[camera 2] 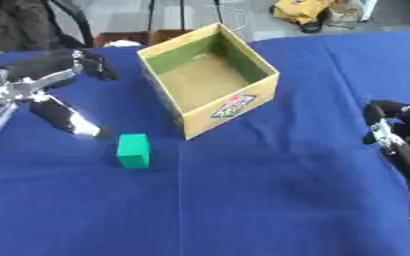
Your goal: Pick up objects on the table and place them in the box.
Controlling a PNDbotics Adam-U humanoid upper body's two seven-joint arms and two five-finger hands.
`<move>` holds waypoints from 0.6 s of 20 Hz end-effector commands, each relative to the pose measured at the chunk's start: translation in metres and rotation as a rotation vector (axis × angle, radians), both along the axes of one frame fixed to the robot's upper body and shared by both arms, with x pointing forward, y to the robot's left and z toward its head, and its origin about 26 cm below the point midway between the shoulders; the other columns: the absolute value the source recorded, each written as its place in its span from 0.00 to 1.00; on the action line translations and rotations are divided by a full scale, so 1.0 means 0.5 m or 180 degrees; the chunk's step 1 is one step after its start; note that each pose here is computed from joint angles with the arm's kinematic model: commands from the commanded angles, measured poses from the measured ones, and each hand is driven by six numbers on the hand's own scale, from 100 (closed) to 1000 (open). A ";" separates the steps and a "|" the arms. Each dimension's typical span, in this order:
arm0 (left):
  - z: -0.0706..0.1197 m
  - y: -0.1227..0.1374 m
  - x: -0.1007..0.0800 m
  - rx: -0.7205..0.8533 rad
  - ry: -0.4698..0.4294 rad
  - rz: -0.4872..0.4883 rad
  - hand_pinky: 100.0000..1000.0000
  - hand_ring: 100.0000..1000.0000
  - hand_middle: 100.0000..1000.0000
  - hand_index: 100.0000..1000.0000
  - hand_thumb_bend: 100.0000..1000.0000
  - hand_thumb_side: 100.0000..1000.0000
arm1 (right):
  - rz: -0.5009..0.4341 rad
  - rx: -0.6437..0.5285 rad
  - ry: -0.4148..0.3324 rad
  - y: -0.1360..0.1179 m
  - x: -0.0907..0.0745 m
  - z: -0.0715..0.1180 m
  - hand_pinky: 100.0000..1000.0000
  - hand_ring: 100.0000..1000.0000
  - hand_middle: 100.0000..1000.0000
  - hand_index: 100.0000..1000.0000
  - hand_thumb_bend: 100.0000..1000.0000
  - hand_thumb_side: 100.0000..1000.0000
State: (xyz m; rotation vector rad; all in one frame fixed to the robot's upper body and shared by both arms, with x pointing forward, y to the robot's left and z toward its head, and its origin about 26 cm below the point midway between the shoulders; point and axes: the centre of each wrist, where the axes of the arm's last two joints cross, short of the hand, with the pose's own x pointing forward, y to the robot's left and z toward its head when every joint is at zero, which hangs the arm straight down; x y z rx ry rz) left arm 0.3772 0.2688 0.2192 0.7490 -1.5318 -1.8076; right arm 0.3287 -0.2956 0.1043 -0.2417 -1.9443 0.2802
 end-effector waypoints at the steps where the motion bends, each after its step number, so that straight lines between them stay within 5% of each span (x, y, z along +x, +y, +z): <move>1: 0.011 -0.002 0.001 0.0227 -0.0038 -0.0022 0.69 0.65 0.64 0.78 0.75 0.47 | 0.0006 -0.0061 -0.0069 -0.008 0.000 0.016 0.42 0.37 0.53 0.72 0.32 0.57; 12: -0.067 -0.038 0.015 0.0280 0.0112 -0.0013 0.66 0.60 0.59 0.75 0.69 0.48 | 0.0011 -0.0053 -0.0076 -0.006 0.000 0.017 0.42 0.37 0.53 0.72 0.32 0.57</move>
